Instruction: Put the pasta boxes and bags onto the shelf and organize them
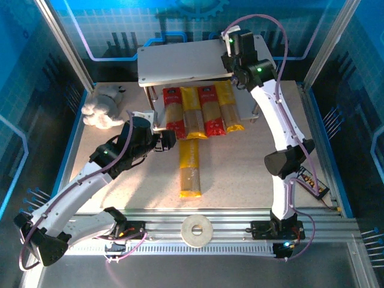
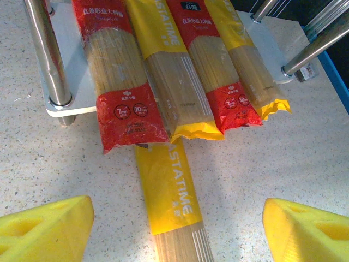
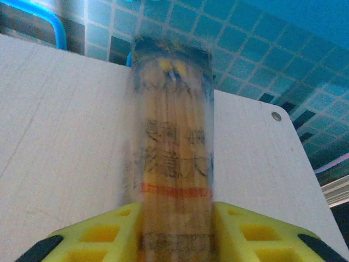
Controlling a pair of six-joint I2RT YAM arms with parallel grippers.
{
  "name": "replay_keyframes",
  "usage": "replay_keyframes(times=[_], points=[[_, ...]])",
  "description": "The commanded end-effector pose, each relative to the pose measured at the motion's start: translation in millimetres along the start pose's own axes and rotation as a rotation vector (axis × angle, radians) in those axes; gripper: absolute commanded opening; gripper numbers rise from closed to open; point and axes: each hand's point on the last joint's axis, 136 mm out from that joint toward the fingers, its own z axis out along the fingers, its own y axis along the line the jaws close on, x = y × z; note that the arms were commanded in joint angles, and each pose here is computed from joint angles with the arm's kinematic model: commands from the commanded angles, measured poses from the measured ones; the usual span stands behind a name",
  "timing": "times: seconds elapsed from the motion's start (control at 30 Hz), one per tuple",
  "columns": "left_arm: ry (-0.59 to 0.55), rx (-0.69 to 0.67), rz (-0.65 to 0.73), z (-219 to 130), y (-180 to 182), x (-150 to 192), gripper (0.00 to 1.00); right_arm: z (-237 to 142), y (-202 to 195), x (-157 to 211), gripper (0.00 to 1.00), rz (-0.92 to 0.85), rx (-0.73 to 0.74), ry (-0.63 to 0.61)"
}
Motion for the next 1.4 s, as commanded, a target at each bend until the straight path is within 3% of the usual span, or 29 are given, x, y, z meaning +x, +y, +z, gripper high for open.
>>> replay_keyframes(times=[0.0,0.13,0.17,0.2,0.23,0.33,0.5,0.7,0.87,1.1,1.37], points=[[-0.002,0.011,0.003,-3,1,0,0.82,-13,-12,-24,0.38,0.067,0.021,-0.076],[0.001,0.011,0.005,-3,1,1,0.83,-12,-13,-23,0.55,0.082,0.031,-0.073],[0.004,0.013,0.005,-3,1,2,0.83,-12,-13,-23,0.62,0.084,0.031,-0.074],[0.011,0.017,0.005,-2,0,4,0.83,-13,-14,-24,0.81,0.089,0.033,-0.077],[0.019,0.02,0.005,0,0,6,0.83,-14,-13,-26,0.88,0.095,0.025,-0.082],[0.057,0.032,0.001,6,0,17,0.83,-26,-16,-37,0.96,0.127,0.002,-0.125],[0.145,0.071,-0.02,20,-3,45,0.91,-63,-28,-58,1.0,0.189,-0.039,-0.22],[0.216,0.068,-0.015,32,-12,83,0.9,-129,-30,-63,1.0,0.207,-0.09,-0.327],[0.284,0.01,0.004,51,-21,120,0.89,-183,-22,-28,1.0,0.248,-0.181,-0.332],[0.389,-0.056,-0.036,97,-26,167,0.91,-230,-9,35,1.0,0.331,-0.328,-0.315],[0.413,-0.173,0.007,132,-16,179,0.96,-248,-7,58,1.0,0.326,-0.37,-0.313]])
